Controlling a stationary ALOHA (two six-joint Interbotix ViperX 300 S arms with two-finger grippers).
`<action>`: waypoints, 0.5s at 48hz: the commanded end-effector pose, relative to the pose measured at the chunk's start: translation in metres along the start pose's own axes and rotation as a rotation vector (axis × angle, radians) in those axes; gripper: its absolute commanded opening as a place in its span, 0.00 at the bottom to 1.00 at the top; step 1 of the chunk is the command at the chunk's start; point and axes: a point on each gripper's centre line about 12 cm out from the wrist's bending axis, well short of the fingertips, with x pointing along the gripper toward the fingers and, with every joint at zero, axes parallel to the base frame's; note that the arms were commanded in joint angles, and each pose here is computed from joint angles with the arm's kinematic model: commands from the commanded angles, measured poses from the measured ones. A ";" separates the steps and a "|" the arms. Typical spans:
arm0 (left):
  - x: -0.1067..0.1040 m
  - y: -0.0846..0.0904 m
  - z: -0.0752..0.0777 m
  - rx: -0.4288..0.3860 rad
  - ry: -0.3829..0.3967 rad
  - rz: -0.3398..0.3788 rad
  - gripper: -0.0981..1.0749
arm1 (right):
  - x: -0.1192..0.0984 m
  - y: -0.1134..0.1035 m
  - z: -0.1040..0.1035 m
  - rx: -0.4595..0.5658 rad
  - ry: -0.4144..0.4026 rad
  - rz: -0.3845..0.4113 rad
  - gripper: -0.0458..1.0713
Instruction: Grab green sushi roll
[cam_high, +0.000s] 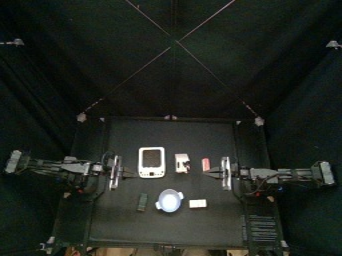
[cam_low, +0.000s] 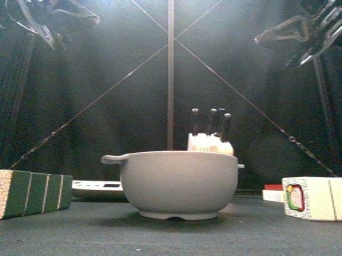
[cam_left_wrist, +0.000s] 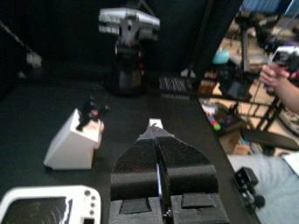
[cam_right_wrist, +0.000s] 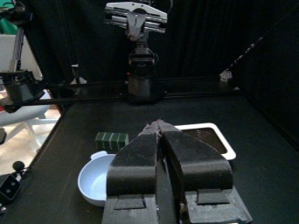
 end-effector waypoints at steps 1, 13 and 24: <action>0.011 -0.004 0.017 -0.032 0.101 -0.006 0.14 | 0.003 -0.001 0.008 0.010 -0.023 -0.007 0.05; 0.029 -0.001 0.004 -0.179 0.353 0.014 0.14 | 0.003 -0.007 0.008 0.028 -0.025 -0.038 0.05; 0.027 0.018 -0.008 -0.332 0.545 0.155 0.14 | 0.002 -0.021 0.014 0.017 -0.070 -0.104 0.05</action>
